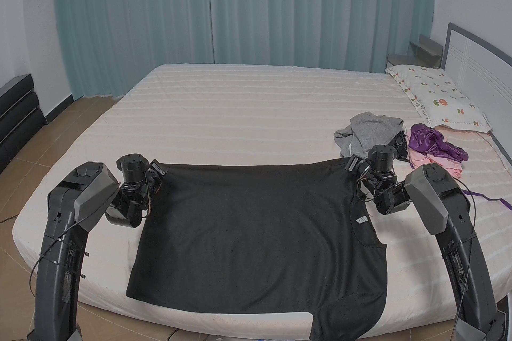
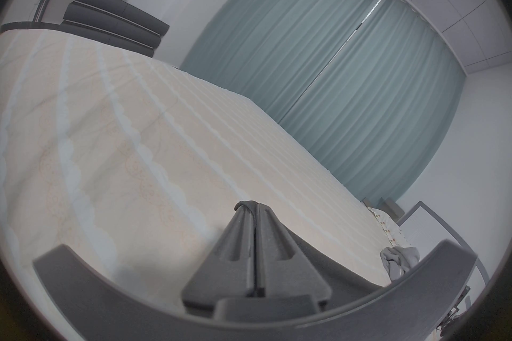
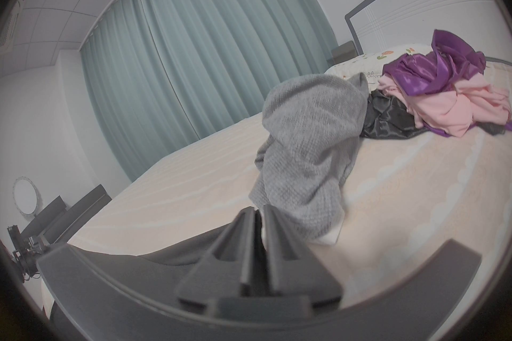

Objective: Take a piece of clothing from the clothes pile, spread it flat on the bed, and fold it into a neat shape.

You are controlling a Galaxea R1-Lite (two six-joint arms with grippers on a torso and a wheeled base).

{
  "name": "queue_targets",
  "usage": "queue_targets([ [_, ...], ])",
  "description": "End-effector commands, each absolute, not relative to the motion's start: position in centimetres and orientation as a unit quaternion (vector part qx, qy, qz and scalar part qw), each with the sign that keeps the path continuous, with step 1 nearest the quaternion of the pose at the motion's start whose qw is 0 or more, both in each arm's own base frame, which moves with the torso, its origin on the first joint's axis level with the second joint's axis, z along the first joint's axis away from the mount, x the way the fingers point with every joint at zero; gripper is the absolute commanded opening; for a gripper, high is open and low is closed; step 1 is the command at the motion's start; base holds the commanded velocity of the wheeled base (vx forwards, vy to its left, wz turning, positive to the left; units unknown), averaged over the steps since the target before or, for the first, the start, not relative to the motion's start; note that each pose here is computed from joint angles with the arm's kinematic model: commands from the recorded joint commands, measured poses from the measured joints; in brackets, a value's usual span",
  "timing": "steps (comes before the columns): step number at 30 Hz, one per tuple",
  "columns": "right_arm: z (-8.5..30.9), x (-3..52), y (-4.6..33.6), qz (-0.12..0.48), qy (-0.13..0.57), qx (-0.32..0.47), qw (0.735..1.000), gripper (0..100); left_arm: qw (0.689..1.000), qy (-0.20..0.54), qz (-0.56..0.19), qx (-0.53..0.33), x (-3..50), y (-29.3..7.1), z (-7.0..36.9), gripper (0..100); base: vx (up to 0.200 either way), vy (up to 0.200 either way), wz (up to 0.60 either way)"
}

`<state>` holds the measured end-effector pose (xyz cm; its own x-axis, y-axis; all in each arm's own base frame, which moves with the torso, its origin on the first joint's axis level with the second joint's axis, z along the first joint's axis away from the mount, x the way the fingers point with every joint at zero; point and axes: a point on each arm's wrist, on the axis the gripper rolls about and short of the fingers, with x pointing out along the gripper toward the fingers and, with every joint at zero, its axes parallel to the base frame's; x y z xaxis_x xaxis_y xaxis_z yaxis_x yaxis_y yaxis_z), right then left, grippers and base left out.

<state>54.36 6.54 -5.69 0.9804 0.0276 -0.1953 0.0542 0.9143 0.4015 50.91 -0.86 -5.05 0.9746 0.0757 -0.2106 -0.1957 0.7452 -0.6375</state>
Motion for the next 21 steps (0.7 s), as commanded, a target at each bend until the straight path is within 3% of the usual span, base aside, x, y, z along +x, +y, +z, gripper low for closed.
queue_targets([
  [1,-7.0,54.1,6.6,-0.009,0.113,0.206,0.972,100,0.930,0.092,0.074,-0.349,50.9,-1.0,-5.5,100,0.000,0.000,0.00],
  [8,-6.5,53.7,6.5,-0.010,0.115,0.207,0.971,100,0.932,0.096,0.075,-0.343,50.8,-1.0,-5.7,100,0.000,0.000,0.00],
  [13,-3.9,52.9,5.8,-0.015,0.111,0.214,0.970,100,0.931,0.093,0.078,-0.344,50.5,-1.0,-5.5,100,0.000,0.000,0.00],
  [21,0.5,47.1,5.4,-0.003,0.136,0.262,0.955,100,0.925,0.123,0.091,-0.349,47.3,-0.2,-3.6,100,0.000,0.000,0.00],
])
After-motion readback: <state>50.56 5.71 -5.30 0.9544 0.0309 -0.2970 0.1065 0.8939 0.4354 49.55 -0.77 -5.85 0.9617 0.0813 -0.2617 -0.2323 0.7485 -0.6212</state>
